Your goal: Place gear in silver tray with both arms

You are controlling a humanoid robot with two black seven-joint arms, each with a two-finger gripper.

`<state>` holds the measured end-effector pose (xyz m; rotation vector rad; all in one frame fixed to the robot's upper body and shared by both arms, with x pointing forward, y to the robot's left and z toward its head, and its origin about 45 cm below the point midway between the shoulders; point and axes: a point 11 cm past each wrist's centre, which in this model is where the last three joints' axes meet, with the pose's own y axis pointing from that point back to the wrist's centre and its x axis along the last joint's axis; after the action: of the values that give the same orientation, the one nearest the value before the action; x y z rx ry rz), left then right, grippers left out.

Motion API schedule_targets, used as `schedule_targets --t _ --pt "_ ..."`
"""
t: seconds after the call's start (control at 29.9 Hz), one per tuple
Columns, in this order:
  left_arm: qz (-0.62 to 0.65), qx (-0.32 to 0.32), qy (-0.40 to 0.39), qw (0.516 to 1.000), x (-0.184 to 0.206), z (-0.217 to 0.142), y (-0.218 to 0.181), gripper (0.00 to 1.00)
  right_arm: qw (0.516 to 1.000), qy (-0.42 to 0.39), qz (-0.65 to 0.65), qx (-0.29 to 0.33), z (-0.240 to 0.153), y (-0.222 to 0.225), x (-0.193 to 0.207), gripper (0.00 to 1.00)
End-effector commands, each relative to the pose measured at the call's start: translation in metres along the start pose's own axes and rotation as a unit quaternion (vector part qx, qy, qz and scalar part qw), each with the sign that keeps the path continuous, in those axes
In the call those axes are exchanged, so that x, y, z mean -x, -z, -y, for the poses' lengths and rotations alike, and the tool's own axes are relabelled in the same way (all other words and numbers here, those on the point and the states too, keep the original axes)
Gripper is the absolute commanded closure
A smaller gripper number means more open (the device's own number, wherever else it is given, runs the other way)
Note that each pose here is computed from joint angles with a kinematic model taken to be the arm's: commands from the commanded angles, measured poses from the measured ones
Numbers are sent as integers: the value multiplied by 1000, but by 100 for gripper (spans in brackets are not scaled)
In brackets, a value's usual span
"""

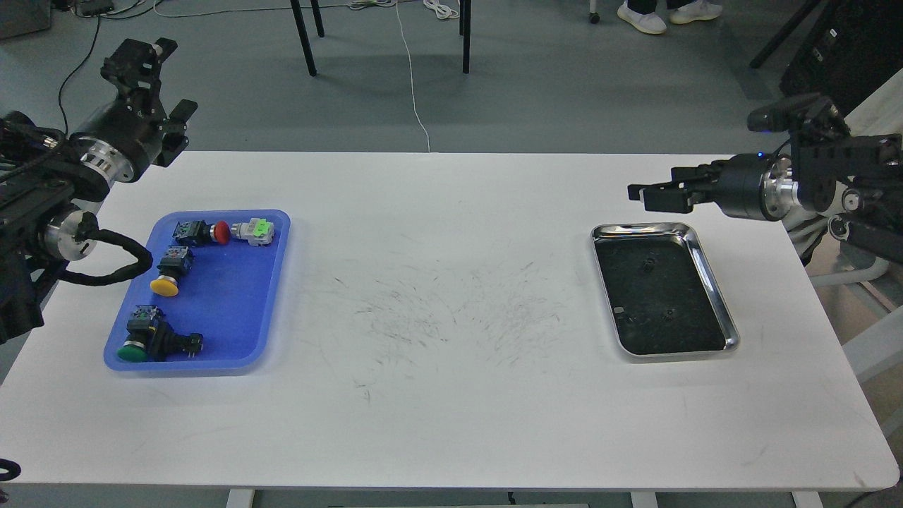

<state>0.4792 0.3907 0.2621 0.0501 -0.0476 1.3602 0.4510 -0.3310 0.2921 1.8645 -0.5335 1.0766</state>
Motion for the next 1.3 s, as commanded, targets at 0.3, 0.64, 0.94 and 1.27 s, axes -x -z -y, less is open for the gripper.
schedule_targets --t 0.3,0.64,0.94,1.27 --pt "-24 12 -13 1000 -5 0 -5 2 931 -265 252 15 -35 -47 -63 4" --pt "-90 -3 -47 995 -29 -1 -10 3 817 -320 478 40 -31 -65 -53 4" --pt "-157 8 -26 987 -10 11 -11 3 755 -305 581 0 16 -34 -32 4" --pt "-175 -1 48 983 19 5 -3 2 719 -305 623 -41 38 -11 -24 6"
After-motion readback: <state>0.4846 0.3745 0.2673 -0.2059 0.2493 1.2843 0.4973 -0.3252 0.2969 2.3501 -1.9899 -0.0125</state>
